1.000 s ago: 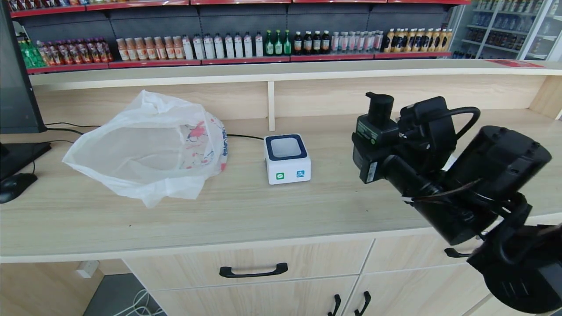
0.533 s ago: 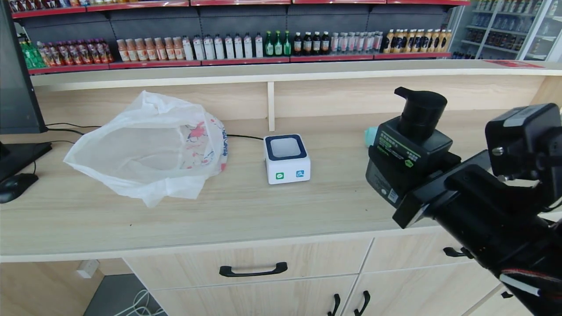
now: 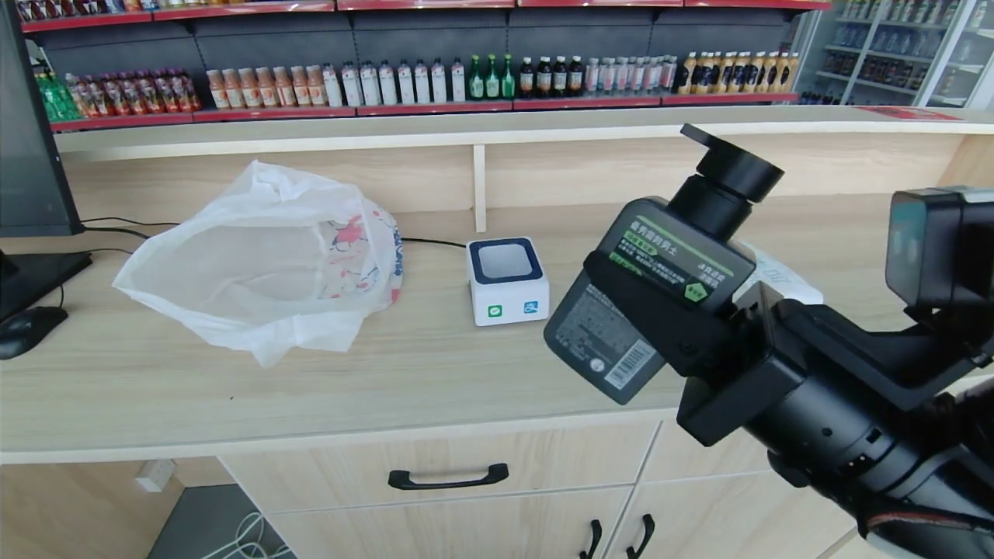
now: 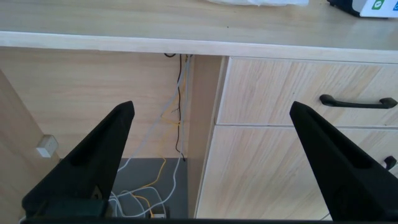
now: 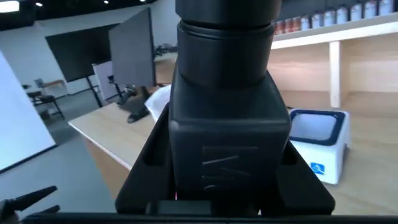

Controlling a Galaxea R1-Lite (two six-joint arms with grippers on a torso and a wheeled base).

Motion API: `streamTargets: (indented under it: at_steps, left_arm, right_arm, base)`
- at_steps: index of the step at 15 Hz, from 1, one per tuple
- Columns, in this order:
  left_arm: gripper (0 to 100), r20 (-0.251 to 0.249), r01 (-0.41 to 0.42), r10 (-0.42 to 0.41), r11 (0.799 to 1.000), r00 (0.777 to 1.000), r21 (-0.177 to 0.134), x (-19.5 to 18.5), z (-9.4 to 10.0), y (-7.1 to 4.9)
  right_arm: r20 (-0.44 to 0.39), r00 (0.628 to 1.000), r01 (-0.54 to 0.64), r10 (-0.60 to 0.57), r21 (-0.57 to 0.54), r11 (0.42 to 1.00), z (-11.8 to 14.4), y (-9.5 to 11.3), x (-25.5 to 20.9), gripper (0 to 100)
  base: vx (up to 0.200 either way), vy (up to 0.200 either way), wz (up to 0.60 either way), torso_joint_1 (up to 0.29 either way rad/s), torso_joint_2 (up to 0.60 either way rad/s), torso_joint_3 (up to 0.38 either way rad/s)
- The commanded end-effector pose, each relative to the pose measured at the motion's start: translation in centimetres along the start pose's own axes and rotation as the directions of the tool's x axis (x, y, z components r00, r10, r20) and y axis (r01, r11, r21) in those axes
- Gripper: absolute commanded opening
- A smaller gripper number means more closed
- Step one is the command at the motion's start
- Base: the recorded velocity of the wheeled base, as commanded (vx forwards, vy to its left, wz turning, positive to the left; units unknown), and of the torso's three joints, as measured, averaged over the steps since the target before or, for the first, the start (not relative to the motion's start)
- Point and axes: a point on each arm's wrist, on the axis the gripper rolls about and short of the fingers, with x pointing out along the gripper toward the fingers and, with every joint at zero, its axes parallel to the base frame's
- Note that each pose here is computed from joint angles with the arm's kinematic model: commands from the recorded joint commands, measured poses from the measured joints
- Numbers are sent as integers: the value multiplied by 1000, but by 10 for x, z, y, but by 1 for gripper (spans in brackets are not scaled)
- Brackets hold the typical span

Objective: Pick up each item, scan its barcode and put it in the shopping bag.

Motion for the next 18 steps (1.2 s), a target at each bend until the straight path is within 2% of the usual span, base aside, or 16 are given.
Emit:
streamTargets:
  at_steps: [1,2,4,8,12,18]
  left_arm:
    - [100,0,0,0,1000,1000,0,0,0,0]
    - [100,0,0,0,1000,1000,0,0,0,0]
    - [100,0,0,0,1000,1000,0,0,0,0]
    - [100,0,0,0,1000,1000,0,0,0,0]
    - [100,0,0,0,1000,1000,0,0,0,0]
    - [100,0,0,0,1000,1000,0,0,0,0]
  right_arm:
    - [-84,989,-117,123,76,990,-22,1,4,0]
    - [-107,982,-140,156,143,980,-27,7,1,0]
    - [-74,977,-175,202,270,947,-24,19,10,0]
    - [36,964,-260,264,344,902,-8,37,34,0]
    - [35,945,-305,325,451,839,-5,56,23,0]
    - [53,944,-311,327,478,822,4,57,16,0]
  base:
    - [0,0,0,0,0,0]
    - [0,0,0,0,0,0]
    - [0,0,0,0,0,0]
    - [0,0,0,0,0,0]
    - [0,0,0,0,0,0]
    - [0,0,0,0,0,0]
